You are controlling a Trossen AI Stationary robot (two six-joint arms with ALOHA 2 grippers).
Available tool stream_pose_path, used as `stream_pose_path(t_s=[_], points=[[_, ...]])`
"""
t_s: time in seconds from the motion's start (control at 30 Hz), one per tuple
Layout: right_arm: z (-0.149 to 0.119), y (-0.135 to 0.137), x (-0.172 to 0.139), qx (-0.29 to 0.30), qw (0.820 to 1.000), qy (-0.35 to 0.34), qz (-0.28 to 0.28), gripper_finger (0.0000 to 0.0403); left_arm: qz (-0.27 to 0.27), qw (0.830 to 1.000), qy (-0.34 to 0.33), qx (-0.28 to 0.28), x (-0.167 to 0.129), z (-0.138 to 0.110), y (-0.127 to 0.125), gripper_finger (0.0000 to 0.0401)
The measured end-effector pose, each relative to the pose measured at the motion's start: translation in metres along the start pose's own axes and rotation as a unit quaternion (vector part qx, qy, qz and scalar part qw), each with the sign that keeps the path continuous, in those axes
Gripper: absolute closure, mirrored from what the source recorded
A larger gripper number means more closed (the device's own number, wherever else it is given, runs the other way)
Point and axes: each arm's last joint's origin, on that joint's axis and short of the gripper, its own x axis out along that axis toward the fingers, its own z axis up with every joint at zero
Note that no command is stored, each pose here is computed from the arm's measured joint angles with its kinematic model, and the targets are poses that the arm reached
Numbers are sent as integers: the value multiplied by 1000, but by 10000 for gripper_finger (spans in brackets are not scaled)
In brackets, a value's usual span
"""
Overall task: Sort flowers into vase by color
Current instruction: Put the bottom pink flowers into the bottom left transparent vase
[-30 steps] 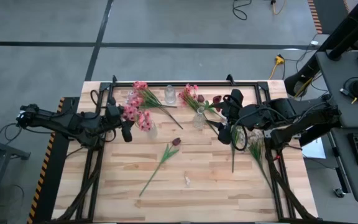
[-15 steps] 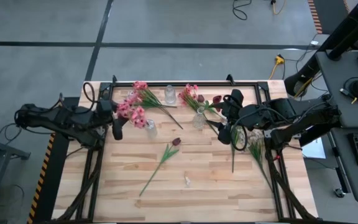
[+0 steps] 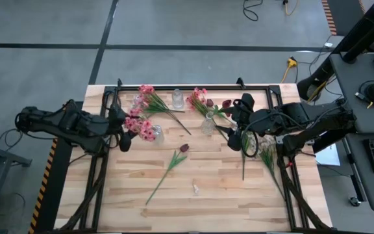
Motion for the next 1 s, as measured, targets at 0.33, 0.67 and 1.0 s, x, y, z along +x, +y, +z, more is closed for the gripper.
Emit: stream_pose_path(t_s=[0.33, 0.67, 1.0], points=[[0, 0, 0, 0, 1000, 0, 0, 122, 1, 997, 79, 11, -16, 18, 0, 93], [0, 0, 0, -1, 1000, 0, 0, 122, 33, 987, 156, -2, -22, 22, 1, 93], [0, 0, 0, 0, 1000, 0, 0, 122, 40, 974, 222, -29, -36, 31, 2, 94]])
